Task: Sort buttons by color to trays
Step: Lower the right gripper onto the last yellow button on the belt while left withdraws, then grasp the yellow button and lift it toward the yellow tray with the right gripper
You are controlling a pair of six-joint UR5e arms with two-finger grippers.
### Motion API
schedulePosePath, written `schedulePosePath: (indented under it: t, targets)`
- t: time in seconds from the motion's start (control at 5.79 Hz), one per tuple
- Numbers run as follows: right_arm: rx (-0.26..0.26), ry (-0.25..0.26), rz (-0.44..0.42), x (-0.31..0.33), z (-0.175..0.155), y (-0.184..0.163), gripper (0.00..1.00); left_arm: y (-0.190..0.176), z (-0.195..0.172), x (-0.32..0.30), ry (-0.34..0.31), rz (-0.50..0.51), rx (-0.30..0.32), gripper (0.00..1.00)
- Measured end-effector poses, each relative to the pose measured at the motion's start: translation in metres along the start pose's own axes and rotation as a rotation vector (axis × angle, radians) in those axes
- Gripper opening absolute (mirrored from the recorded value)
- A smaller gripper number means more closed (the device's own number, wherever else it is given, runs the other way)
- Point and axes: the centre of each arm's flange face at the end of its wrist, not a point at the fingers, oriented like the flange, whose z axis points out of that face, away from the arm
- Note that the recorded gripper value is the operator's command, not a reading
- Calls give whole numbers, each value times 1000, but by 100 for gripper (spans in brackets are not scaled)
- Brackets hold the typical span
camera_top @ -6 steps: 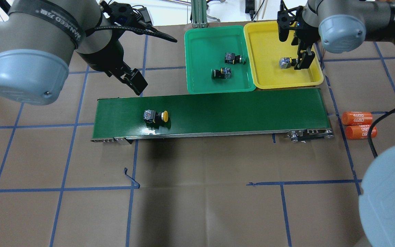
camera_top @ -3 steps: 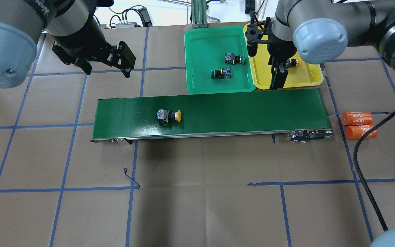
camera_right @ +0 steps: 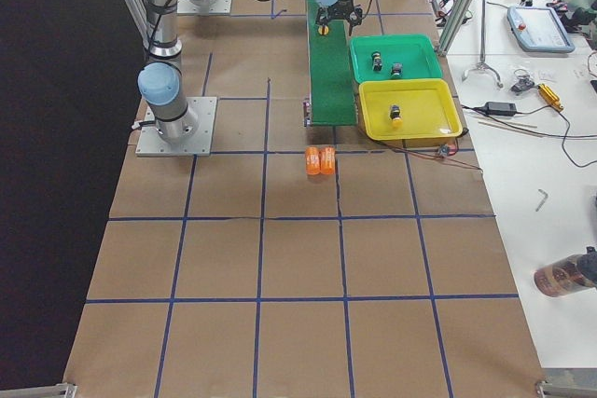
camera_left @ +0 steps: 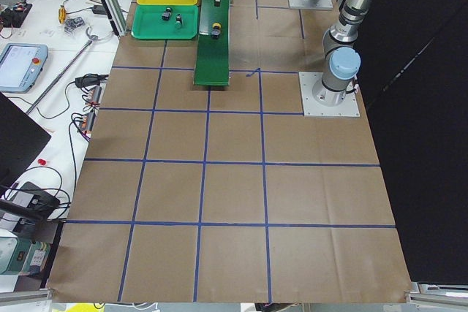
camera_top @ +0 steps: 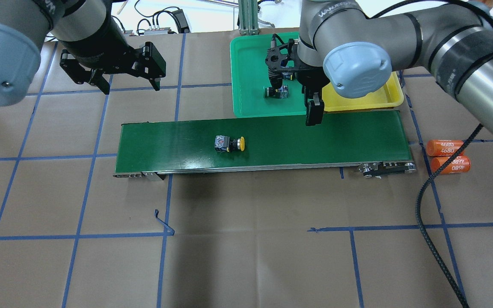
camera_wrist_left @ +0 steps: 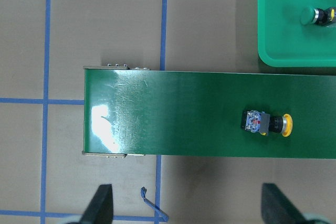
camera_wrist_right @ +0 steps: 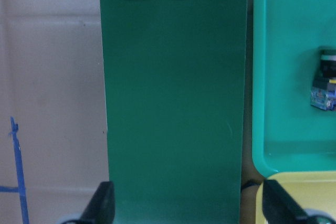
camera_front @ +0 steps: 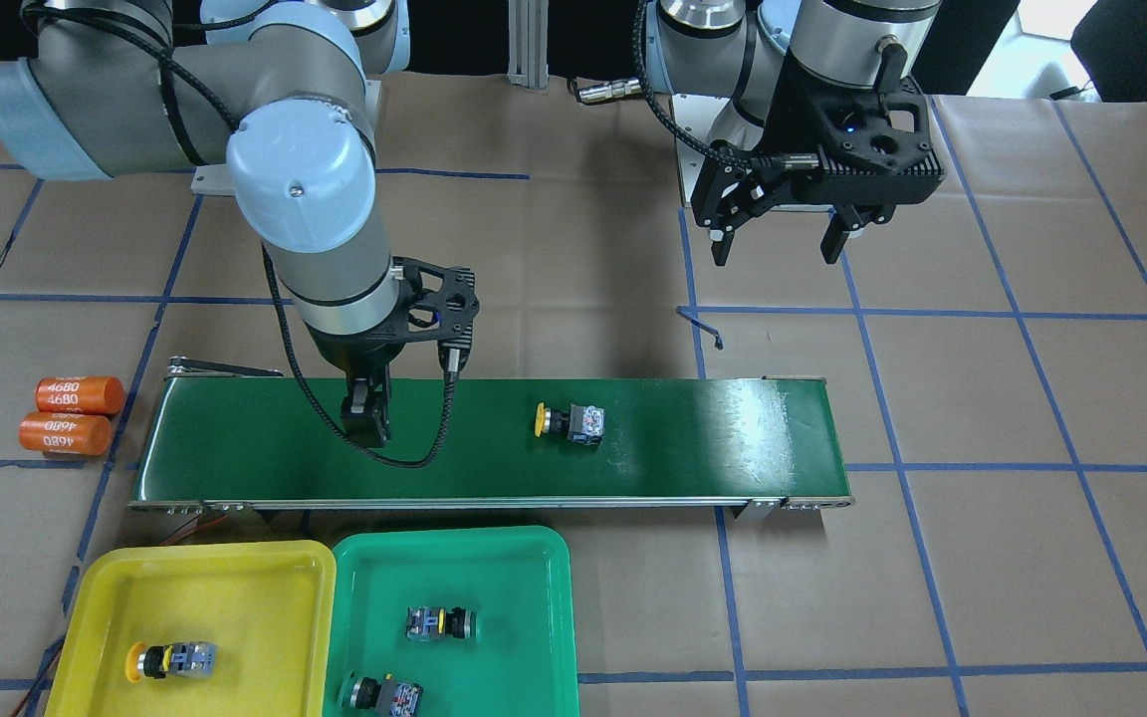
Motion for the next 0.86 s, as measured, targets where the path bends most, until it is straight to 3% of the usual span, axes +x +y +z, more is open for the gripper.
schedulePosePath:
  t: [0.52,0.86]
  targets:
    - [17,46,22,-8,54,-90,100,0,-6,-15,0,-31,15,99]
    - [7,32,15,-16,102,-96,100,-1,-6,-16,0,-33,17,99]
